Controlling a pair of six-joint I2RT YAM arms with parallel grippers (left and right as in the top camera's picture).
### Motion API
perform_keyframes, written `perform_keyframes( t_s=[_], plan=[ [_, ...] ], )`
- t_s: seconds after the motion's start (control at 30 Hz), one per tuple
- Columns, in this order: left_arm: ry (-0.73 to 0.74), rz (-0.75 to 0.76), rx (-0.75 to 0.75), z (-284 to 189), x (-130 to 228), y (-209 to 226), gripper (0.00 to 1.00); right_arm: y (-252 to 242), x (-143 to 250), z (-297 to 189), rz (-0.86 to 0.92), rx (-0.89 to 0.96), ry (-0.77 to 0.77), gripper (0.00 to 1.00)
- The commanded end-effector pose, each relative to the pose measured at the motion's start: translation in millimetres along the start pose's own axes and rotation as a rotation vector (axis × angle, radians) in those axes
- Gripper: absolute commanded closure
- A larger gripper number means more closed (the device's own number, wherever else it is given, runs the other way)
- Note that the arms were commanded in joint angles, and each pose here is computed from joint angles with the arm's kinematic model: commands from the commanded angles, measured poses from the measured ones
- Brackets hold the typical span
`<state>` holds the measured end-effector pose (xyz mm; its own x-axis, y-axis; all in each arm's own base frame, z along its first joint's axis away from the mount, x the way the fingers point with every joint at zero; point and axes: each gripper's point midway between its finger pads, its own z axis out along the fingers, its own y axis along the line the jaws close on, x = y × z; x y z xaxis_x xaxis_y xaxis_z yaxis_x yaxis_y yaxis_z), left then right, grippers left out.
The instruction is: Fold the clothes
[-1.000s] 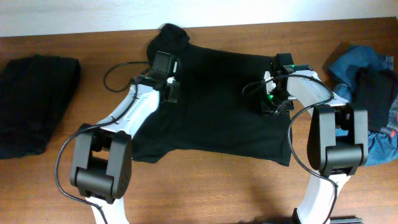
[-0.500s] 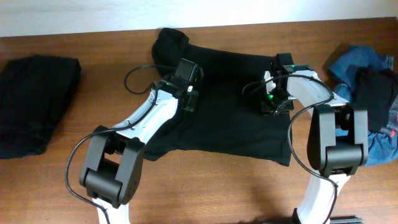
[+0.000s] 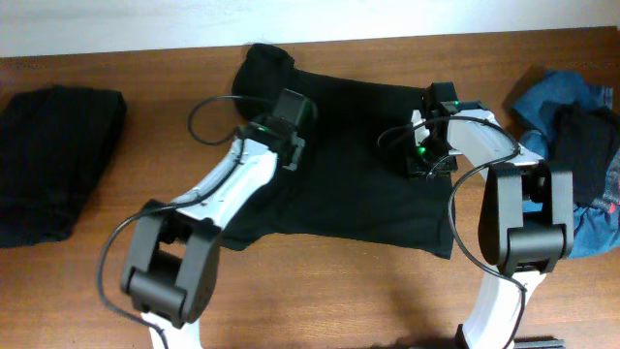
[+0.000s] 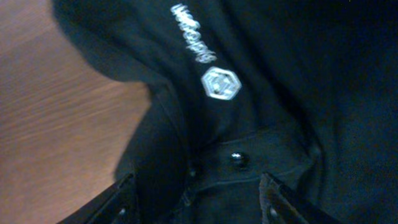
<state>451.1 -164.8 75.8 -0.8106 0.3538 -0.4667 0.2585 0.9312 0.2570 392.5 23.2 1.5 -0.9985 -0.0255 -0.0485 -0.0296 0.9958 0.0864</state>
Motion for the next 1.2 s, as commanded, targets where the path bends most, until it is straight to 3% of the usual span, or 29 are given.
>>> perform_keyframes(
  t_s=[0.0, 0.13, 0.3, 0.5, 0.6, 0.67, 0.77, 0.9, 0.97, 1.17],
  plan=[
    [-0.090, -0.186, 0.075, -33, -30, 33, 0.30, -3, 3, 4, -0.004, 0.013, 0.011, 0.61],
    [-0.060, -0.272, 0.290, -29, -26, 38, 0.24, -3, 3, 4, -0.004, 0.012, 0.011, 0.61],
    [0.030, -0.466, 0.346, -13, -3, 78, 0.23, -3, 3, 4, -0.004, 0.012, 0.011, 0.61],
    [0.094, -0.541, 0.527, 1, 13, 78, 0.23, -3, 3, 4, -0.004, 0.012, 0.010, 0.61],
    [0.133, -0.512, 0.594, 2, 22, 67, 0.38, -3, 3, 4, -0.004, 0.013, 0.011, 0.61],
    [0.141, -0.463, 0.601, 0, 27, 65, 0.48, -3, 3, 4, -0.003, 0.013, 0.011, 0.61],
    [0.176, -0.446, 0.597, -3, 36, 65, 0.55, -3, 3, 4, -0.004, 0.013, 0.010, 0.61],
    [0.318, -0.442, 0.470, 0, 72, 76, 0.53, -3, 2, 4, -0.004, 0.013, 0.006, 0.61],
    [0.368, -0.399, 0.388, 2, 88, 86, 0.48, -3, 1, 4, -0.004, 0.013, 0.003, 0.61],
    [0.358, -0.290, 0.398, 2, 90, 83, 0.39, -3, 1, 4, -0.004, 0.012, 0.003, 0.61]
  ],
)
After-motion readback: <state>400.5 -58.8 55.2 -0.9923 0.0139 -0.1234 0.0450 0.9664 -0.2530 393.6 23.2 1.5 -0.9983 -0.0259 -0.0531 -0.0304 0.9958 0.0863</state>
